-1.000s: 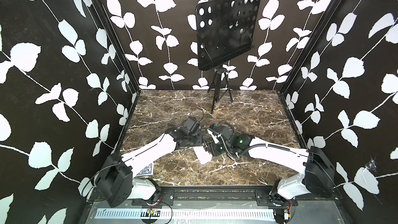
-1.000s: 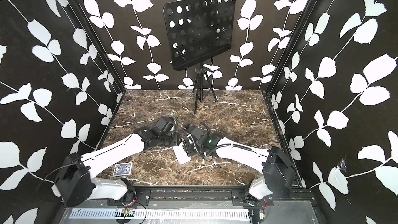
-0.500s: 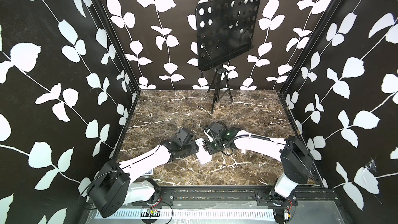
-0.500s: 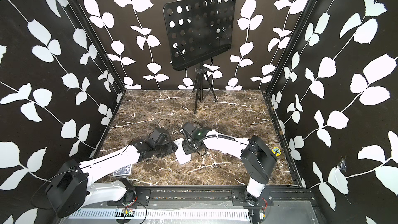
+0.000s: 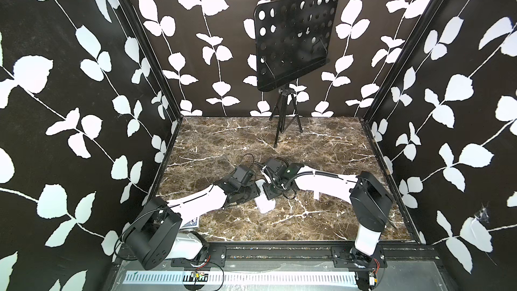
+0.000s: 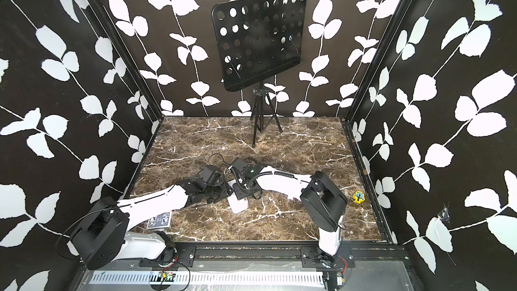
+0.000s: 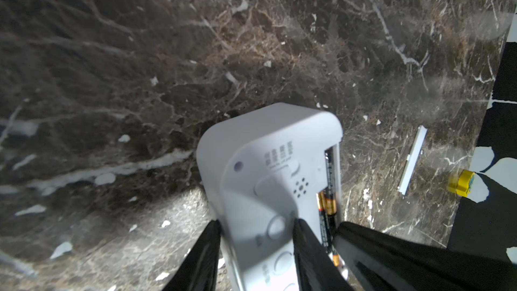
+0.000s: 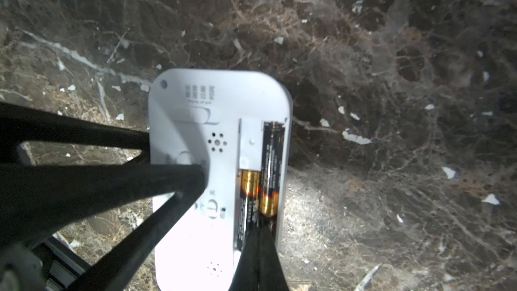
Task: Insert the battery into the alarm
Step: Install the battery in the alarm.
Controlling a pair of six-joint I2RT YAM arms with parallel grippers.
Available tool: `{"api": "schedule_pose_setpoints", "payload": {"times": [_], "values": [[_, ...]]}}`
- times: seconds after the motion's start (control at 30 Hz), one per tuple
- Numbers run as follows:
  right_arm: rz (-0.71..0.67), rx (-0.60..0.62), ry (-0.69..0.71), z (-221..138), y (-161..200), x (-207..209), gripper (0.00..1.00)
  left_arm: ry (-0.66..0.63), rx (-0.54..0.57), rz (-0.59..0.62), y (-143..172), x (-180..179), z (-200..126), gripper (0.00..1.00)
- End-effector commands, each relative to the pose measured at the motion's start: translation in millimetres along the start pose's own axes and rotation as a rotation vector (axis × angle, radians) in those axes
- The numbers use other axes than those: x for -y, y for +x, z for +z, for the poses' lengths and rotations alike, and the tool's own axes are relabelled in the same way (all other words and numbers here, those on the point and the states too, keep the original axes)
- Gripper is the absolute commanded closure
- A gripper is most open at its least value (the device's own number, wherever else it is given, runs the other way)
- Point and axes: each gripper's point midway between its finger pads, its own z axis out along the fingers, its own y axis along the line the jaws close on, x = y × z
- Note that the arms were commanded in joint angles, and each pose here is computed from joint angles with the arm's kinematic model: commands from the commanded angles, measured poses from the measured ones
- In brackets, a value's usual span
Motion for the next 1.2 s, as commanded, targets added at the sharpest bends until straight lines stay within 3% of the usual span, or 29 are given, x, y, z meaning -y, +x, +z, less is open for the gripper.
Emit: {"api": "schedule_pose_setpoints", "payload": {"times": [0.0, 0.37, 0.63, 0.77, 0.93, 1.03, 1.07, 1.17], "values": [[-0.004, -0.038, -0.005, 11, 9, -6, 1.0, 0.029, -0.014, 0.0, 1, 6, 3, 0.57], [0.002, -0.077, 0.027, 26, 28, -3, 1.0, 0.071, -0.04, 0.001, 5, 12, 10, 0.56], [0.06, 0.11, 0.016, -34, -24, -6, 0.97, 0.037, 0.003, 0.029, -13, 7, -7, 0.54], [0.082, 0.174, -0.025, -59, -38, -11, 0.89, 0.03, 0.032, 0.04, -20, 7, -16, 0.54], [0.004, 0.126, -0.025, -57, -26, -11, 0.83, 0.038, 0.049, 0.075, -26, 12, -23, 0.54], [-0.106, 0.095, 0.04, -47, -9, 7, 0.72, 0.024, 0.023, 0.083, -25, 9, -21, 0.54], [-0.114, 0.081, 0.077, -45, -5, 18, 0.63, 0.031, 0.011, 0.075, -24, 10, -19, 0.53], [-0.122, 0.045, 0.048, -39, 4, 30, 0.59, 0.04, -0.004, 0.067, -23, 11, -14, 0.53]]}}
